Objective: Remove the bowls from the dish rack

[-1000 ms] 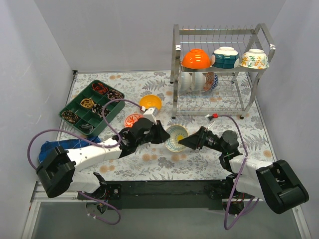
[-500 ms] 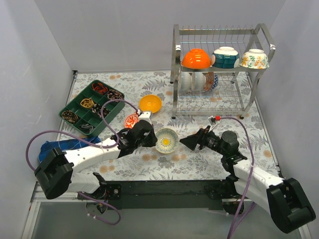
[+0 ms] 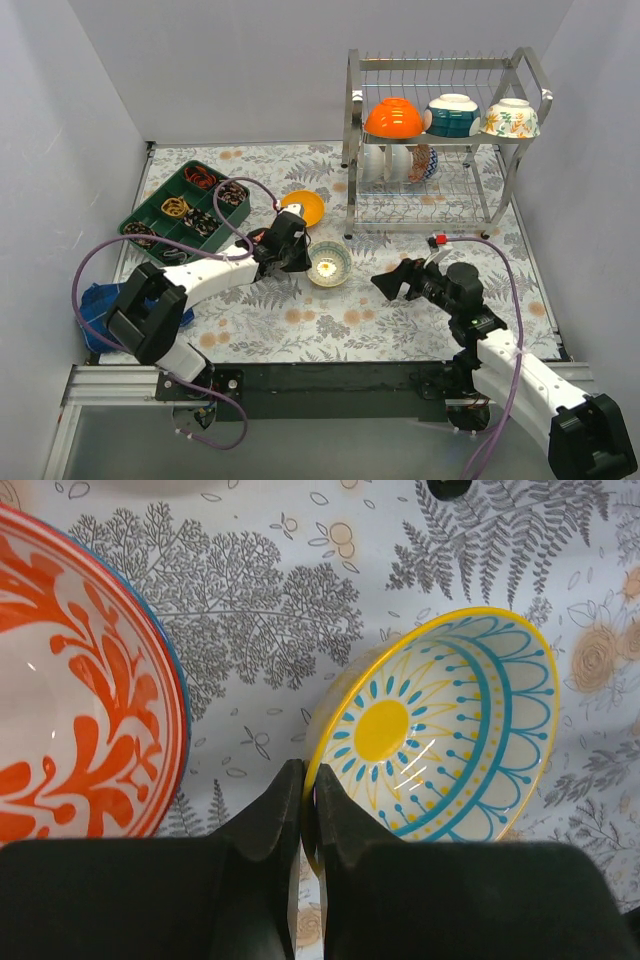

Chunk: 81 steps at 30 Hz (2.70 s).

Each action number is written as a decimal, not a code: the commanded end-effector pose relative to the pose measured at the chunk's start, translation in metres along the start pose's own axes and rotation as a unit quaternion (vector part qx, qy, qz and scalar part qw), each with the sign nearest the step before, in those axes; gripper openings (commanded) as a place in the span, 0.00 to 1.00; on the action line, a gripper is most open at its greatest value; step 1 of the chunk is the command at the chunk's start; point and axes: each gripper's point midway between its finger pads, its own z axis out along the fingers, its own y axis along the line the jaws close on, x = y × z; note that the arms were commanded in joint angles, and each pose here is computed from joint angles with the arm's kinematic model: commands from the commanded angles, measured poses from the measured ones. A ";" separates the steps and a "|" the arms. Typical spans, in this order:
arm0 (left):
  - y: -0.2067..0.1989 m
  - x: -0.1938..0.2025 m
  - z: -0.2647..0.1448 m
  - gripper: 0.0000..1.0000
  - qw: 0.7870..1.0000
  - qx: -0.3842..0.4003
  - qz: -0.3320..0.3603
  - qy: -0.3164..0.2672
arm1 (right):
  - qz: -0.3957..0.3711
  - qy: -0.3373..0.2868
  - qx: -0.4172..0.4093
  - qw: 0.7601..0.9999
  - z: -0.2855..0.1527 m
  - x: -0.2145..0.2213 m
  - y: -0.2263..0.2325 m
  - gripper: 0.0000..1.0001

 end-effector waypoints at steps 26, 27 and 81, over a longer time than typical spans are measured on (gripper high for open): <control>-0.029 -0.113 -0.090 0.92 0.991 0.058 0.045 -0.116 | -0.110 -0.058 0.181 0.976 0.002 -0.088 -0.045 0.99; -0.026 -0.121 -0.100 0.96 0.989 0.055 0.047 -0.129 | -0.105 -0.058 0.188 0.975 0.004 -0.092 -0.048 0.99; 0.054 -0.115 -0.106 0.98 0.976 -0.053 0.095 -0.190 | -0.090 -0.212 0.149 0.962 0.135 -0.248 -0.250 0.99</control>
